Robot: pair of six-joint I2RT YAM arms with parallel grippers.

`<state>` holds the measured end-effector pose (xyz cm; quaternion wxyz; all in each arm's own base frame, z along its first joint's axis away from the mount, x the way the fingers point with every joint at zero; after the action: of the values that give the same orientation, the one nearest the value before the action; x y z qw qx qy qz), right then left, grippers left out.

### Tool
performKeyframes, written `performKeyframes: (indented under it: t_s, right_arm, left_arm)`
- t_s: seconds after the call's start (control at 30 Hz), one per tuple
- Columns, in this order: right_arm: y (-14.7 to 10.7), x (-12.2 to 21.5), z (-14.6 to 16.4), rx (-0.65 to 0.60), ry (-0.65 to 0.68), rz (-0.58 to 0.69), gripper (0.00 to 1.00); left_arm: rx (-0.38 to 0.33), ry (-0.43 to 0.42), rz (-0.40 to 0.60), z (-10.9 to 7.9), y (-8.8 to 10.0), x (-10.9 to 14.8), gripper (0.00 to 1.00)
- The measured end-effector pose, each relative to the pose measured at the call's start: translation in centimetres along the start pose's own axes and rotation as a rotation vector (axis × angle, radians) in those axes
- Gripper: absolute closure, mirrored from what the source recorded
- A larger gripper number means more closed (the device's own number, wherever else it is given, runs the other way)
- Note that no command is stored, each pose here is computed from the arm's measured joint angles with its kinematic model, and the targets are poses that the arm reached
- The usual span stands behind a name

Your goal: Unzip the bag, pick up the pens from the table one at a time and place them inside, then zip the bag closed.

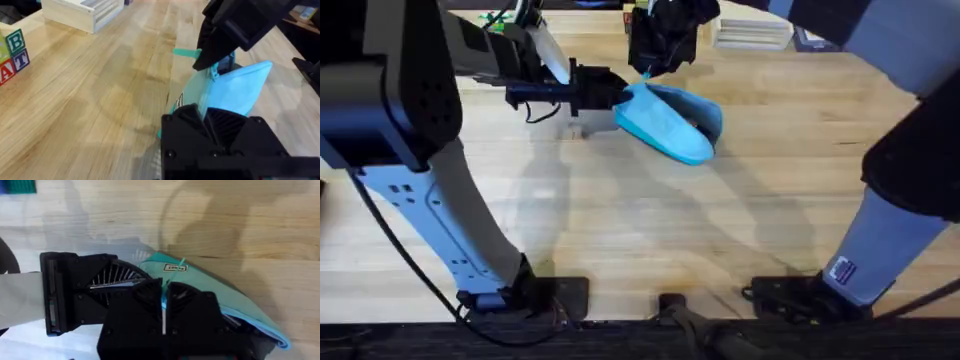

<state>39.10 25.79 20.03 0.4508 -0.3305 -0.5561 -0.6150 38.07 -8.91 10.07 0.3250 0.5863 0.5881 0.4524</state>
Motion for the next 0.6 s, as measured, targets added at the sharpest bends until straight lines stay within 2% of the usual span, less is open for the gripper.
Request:
performKeyframes:
  t_s: [0.6]
  right_arm:
    - [-0.83,0.18,-0.66,0.047,-0.043,0.044,0.970]
  left_arm:
    - [0.000,-0.005,-0.002,-0.06,0.03,-0.08,0.958]
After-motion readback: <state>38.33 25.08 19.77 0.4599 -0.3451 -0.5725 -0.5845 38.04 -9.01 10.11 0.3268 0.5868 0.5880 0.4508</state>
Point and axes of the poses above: each hand's point on the last joint's axis, 136 mm out from that joint toward the fingers, its own x axis back along the fingers, its own z axis along the line the jaws close on, y = z × x, the point moved 6 cm from there along x, back along the fingers, and after that the axes turned 8 degrees about x, right-handed, at the moved point
